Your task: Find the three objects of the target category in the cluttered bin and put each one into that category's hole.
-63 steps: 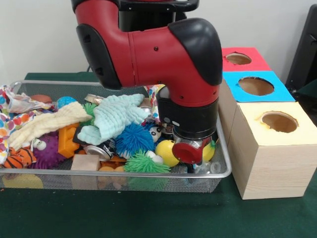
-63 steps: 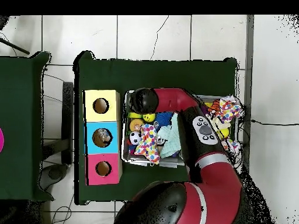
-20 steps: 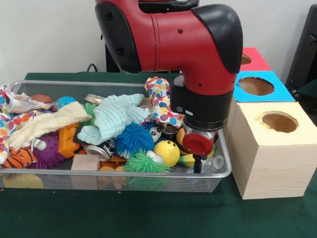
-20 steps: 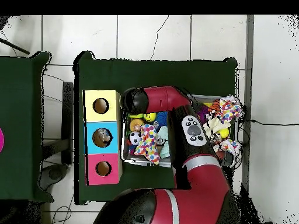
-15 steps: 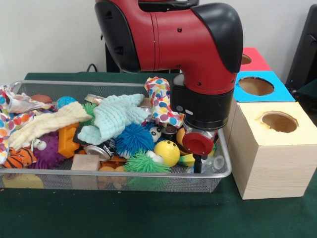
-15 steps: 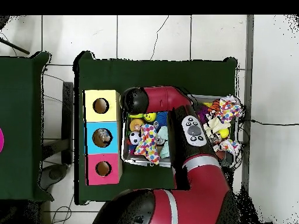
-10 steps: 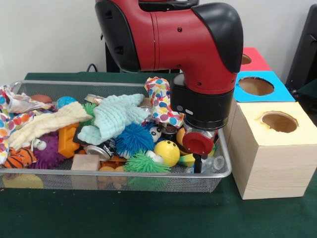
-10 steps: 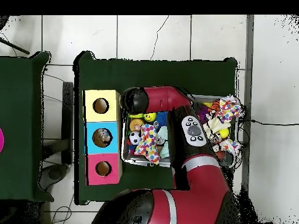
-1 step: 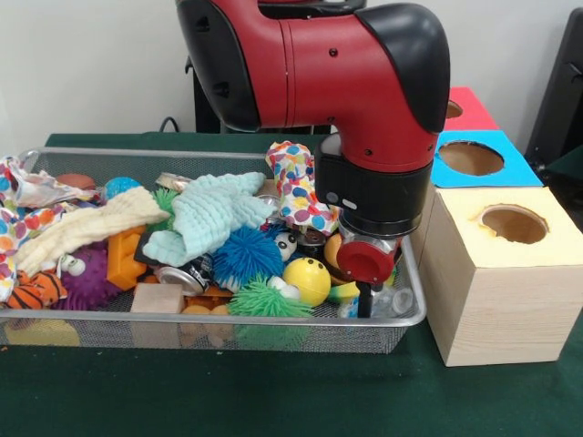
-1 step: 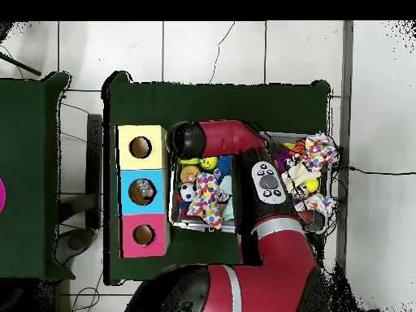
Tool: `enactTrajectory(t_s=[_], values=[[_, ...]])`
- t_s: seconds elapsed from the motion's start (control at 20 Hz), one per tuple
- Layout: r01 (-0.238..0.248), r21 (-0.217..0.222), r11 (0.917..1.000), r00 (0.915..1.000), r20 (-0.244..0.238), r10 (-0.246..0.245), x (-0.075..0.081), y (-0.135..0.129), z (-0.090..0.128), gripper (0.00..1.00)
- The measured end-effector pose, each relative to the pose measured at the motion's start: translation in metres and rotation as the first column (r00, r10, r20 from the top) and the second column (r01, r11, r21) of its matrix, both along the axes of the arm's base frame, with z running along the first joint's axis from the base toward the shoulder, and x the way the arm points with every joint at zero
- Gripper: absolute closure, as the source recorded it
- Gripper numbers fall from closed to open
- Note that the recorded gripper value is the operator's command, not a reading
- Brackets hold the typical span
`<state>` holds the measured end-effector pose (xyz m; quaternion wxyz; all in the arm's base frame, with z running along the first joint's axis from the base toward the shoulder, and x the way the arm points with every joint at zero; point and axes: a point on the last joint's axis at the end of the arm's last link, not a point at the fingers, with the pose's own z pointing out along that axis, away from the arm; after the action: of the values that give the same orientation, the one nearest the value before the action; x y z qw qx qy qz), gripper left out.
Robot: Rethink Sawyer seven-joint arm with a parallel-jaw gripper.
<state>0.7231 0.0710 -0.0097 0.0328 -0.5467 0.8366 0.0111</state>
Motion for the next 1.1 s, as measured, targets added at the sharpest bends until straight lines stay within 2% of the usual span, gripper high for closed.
enactTrajectory(t_s=[0.35, 0.55, 0.6, 0.75, 1.1], values=[[0.006, 0.003, 1.0, 1.0, -0.001, -0.006, 0.0, 0.0, 0.001, 0.0], [0.013, 0.018, 0.9997, 0.9999, -0.005, -0.013, 0.001, 0.009, 0.001, 0.0], [0.014, 0.023, 0.9996, 0.9999, -0.006, -0.014, 0.001, 0.012, 0.002, 1.0], [0.006, 0.034, 0.9994, 0.9999, -0.01, -0.005, 0.0, 0.029, 0.002, 1.0], [0.003, 0.027, 0.9996, 0.9999, -0.011, -0.002, -0.001, 0.031, 0.002, 1.0]])
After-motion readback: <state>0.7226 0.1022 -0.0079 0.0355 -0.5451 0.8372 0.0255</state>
